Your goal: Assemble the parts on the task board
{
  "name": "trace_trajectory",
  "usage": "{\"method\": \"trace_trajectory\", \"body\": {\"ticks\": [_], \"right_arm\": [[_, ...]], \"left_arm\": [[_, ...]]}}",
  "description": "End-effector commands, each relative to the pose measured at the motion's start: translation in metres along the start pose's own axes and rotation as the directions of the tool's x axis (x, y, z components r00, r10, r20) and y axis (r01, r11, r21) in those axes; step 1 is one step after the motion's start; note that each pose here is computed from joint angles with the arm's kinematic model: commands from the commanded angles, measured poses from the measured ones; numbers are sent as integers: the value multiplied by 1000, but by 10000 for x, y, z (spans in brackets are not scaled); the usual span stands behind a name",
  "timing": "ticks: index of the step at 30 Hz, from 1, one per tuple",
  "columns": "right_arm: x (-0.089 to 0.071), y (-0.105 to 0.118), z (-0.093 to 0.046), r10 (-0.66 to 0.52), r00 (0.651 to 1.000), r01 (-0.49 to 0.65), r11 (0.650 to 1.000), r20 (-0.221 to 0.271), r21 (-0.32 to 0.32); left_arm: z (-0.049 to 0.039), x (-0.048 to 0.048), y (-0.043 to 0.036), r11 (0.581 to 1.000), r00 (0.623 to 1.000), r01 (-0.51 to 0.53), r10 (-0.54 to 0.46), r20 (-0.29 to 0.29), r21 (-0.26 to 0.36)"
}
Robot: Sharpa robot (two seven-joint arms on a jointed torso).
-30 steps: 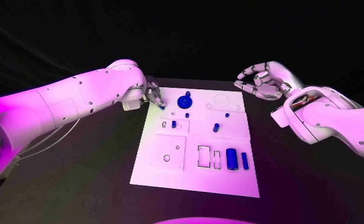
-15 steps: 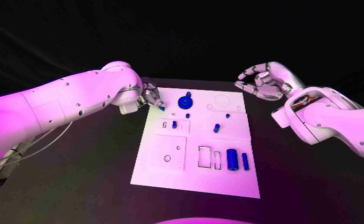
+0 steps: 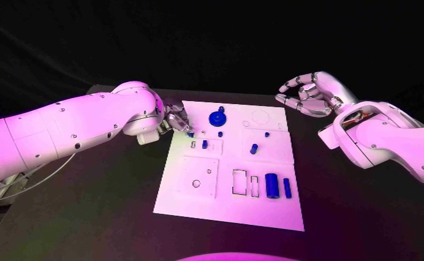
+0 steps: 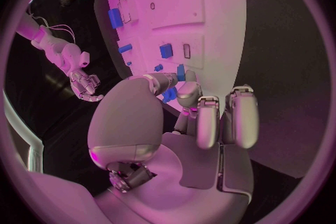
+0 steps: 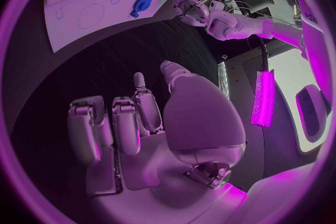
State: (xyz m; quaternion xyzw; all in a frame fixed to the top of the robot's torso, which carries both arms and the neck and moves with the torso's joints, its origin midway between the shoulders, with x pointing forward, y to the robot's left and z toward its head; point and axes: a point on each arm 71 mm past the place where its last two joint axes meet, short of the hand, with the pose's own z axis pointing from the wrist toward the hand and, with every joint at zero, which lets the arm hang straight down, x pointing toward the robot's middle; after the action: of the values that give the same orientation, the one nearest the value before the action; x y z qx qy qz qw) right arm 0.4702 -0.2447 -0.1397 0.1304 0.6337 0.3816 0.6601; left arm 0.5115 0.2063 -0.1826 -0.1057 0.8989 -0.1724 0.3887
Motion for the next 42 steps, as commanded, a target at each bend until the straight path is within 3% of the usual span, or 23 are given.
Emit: {"method": "trace_trajectory", "body": {"ticks": [1, 14, 29, 42], "right_arm": [[14, 4, -5, 0, 1000, 0, 1000, -9, -9], [32, -7, -14, 1, 1000, -1, 1000, -13, -6], [34, -8, -19, 2, 1000, -2, 1000, -14, -6], [30, -13, -21, 1, 1000, -1, 1000, -13, -4]], "left_arm": [[-8, 33, -19, 998, 997, -54, 53, 61, 13], [46, 239, -45, 991, 991, -133, 132, 33, 15], [37, 307, -83, 986, 986, -166, 166, 1, 10], [27, 321, -63, 983, 983, -182, 182, -11, 1]]}}
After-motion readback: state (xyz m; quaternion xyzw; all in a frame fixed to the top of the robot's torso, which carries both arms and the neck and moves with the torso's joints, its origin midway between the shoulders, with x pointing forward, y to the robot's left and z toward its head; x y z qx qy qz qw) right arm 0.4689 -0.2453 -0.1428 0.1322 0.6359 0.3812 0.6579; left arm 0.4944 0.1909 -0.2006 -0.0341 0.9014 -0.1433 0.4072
